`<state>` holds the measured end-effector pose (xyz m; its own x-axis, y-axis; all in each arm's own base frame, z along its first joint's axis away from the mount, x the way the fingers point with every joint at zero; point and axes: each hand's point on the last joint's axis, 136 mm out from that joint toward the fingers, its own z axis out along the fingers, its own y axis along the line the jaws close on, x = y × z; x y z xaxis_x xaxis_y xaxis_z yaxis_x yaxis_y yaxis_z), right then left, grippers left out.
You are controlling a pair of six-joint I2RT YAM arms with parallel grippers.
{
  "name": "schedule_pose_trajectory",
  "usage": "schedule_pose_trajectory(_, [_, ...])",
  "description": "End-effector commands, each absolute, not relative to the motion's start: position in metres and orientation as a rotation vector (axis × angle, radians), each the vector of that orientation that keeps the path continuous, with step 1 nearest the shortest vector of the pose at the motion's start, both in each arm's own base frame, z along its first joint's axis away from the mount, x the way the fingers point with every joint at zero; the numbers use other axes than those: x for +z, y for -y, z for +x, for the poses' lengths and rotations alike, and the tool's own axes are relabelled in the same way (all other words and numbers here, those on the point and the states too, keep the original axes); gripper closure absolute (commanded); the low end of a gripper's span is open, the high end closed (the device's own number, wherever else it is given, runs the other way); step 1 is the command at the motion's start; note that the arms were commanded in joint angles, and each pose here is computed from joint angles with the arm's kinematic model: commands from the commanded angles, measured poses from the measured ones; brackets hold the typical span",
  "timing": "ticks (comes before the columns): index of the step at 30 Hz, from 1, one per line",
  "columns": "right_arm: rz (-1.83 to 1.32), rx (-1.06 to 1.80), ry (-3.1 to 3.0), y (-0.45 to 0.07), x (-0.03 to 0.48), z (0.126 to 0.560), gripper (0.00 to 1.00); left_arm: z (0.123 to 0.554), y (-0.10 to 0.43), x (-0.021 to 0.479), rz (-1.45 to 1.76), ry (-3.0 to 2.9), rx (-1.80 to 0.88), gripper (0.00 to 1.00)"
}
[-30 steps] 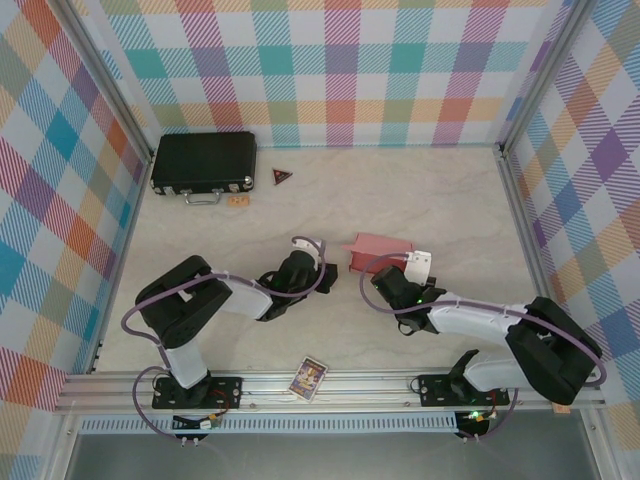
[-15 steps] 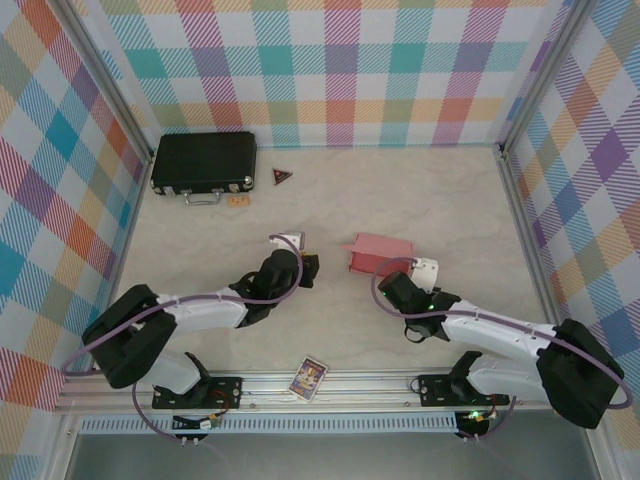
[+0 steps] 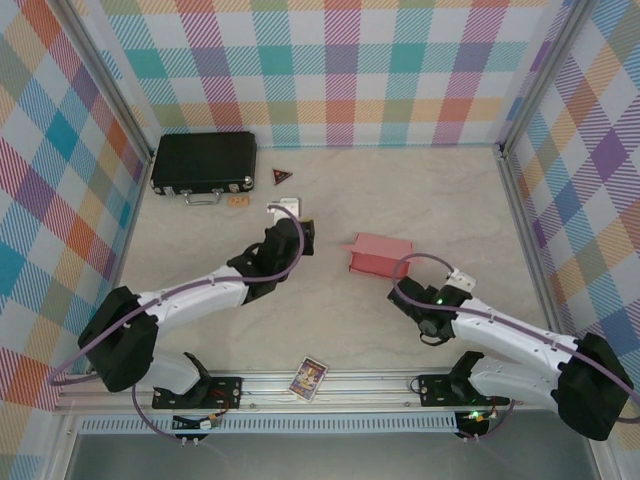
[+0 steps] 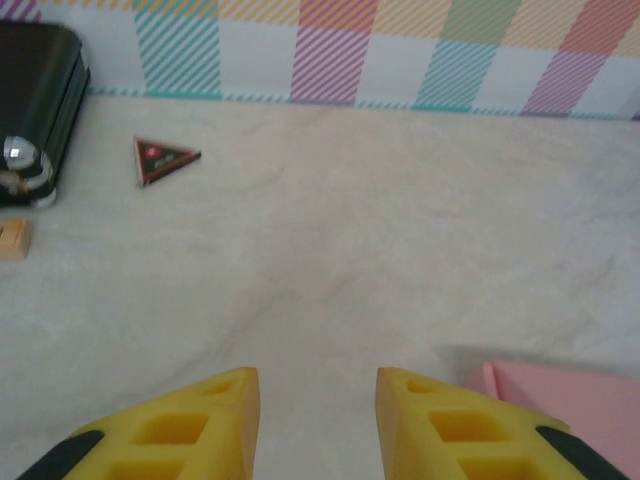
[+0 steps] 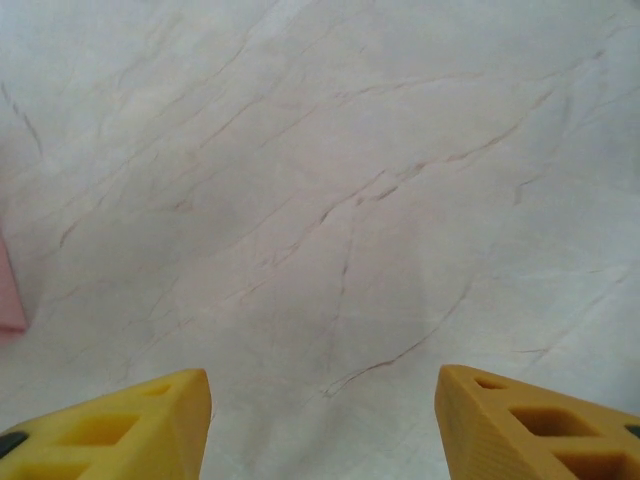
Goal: Fold the paper box
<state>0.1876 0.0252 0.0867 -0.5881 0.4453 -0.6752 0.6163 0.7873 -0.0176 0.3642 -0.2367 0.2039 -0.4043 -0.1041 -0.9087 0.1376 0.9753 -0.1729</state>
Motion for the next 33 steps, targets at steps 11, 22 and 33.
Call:
schedule_pose_trajectory(11, [0.551,-0.025,-2.326,-0.021,0.151,0.282,0.36,0.395,0.344,0.19,0.312,-2.179,-0.64,0.44])
schedule_pose_trajectory(22, [0.232,0.361,-2.482,-0.092,0.145,0.308,0.36,0.37,0.365,0.133,0.427,-2.376,-0.764,0.44])
schedule_pose_trajectory(33, [0.308,0.369,-2.629,-0.093,0.075,0.287,0.38,0.354,0.357,0.069,0.397,-2.526,-0.746,0.53])
